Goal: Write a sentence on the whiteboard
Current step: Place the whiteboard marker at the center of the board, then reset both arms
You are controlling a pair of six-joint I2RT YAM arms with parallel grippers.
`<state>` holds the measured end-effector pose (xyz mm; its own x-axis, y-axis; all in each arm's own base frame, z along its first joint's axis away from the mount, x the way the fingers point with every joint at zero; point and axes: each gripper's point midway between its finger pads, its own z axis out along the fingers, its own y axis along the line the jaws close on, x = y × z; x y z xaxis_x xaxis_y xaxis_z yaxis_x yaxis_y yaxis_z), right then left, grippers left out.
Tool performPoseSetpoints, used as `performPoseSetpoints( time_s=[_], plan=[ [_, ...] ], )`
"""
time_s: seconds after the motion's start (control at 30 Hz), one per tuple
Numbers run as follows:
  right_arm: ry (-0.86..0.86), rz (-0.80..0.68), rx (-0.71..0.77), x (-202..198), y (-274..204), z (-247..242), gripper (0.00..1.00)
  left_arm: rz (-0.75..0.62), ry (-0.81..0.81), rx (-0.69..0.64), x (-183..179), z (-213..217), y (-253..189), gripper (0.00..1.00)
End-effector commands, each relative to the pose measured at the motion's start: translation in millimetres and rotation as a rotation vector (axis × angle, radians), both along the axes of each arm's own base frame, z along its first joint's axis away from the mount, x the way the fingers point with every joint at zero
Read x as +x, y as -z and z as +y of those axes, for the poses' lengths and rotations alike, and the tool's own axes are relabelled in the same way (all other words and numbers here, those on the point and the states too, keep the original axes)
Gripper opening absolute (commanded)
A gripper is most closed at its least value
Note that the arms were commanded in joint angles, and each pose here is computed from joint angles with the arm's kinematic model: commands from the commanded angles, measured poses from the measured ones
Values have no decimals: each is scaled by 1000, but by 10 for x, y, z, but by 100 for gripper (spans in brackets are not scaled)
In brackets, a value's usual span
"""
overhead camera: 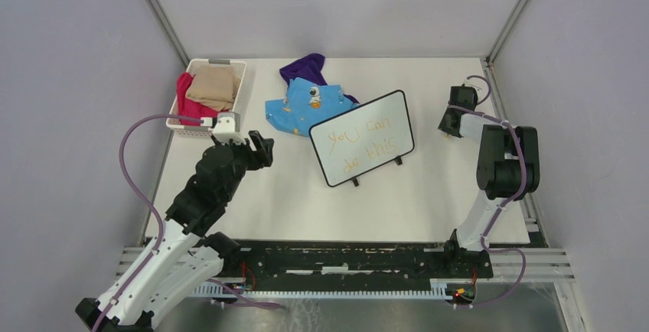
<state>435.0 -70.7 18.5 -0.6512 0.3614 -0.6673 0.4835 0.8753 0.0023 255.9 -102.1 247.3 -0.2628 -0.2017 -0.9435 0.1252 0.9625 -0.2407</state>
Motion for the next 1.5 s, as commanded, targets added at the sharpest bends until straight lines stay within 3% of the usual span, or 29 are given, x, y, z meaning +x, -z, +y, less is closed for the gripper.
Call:
performPoseSetpoints(
  time_s=[0.0,0.43,0.87,0.93,1.07,1.3,1.47],
  plan=[
    [-32,55,22,-170,103,22,38,-52,11,22,16,3,-125,74],
    [-23,3,40,-129,-55,49,41,-52,12,17,19,-7,-121,76],
    [-49,-449,115,106,-1627,479,49,-45,8,0,42,-31,-115,79],
    [-80,-498,108,105,-1904,615,53,-43,4,-8,47,-34,-113,80],
    [-167,-625,76,15,-2500,883,71,-32,-1,-23,59,-53,-101,83],
    [-326,-834,-91,-395,-3548,1362,92,-28,-20,-77,102,-90,-112,86],
    [-404,-936,-133,-738,-3840,1508,95,-12,-75,-124,152,-65,-67,89]
  ],
)
